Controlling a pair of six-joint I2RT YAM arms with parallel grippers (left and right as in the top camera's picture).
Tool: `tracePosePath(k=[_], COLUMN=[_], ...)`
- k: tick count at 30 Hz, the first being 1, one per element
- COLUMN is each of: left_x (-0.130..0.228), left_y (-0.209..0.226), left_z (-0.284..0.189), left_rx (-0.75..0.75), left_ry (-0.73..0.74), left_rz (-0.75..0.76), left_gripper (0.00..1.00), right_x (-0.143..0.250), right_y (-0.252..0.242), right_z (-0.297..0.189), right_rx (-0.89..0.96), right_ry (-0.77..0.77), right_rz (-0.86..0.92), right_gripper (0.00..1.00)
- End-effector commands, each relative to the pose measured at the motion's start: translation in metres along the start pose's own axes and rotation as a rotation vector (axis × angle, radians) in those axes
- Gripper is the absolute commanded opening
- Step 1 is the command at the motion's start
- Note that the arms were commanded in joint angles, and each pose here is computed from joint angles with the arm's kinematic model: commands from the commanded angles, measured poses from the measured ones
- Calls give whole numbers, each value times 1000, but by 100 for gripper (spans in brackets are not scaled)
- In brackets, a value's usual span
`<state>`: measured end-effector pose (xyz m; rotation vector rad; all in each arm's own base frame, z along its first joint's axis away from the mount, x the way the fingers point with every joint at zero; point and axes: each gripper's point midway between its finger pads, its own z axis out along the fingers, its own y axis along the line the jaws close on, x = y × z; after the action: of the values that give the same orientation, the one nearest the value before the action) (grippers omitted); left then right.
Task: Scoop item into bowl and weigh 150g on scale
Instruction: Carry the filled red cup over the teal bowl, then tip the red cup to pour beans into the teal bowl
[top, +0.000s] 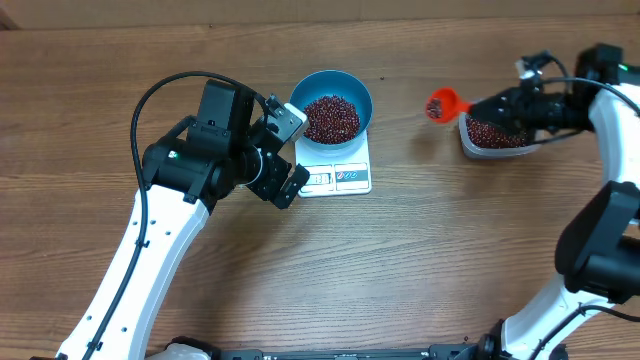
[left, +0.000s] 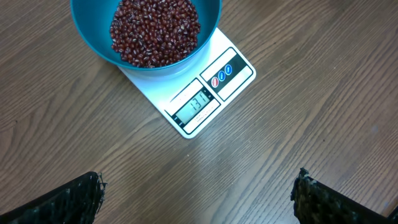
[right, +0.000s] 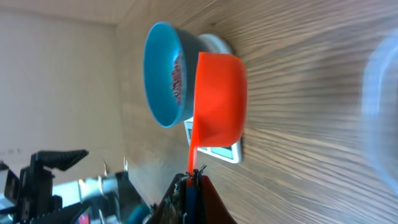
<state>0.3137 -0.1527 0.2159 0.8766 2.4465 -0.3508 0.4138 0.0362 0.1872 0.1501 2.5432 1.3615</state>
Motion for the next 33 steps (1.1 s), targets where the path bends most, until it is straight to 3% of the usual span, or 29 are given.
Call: tracePosePath(k=[1, 12, 28, 33], left_x=[-9, -9, -9, -9], left_y=[-1, -1, -1, -1], left_z=[-9, -9, -9, -9], left_rx=[5, 5, 6, 6], left_ry=[-39, -39, -38, -38], left_rz=[-2, -2, -2, -2], left_gripper=[100, 100, 100, 100], right_x=[-4, -1, 3, 6], right_y=[40, 105, 137, 143], right_z=[10, 62, 101, 107], right_rx=[-36, 117, 728, 817], right_ry=[12, 72, -45, -70], right_rz=[-110, -313, -632, -697], right_gripper=[4, 4, 4, 4])
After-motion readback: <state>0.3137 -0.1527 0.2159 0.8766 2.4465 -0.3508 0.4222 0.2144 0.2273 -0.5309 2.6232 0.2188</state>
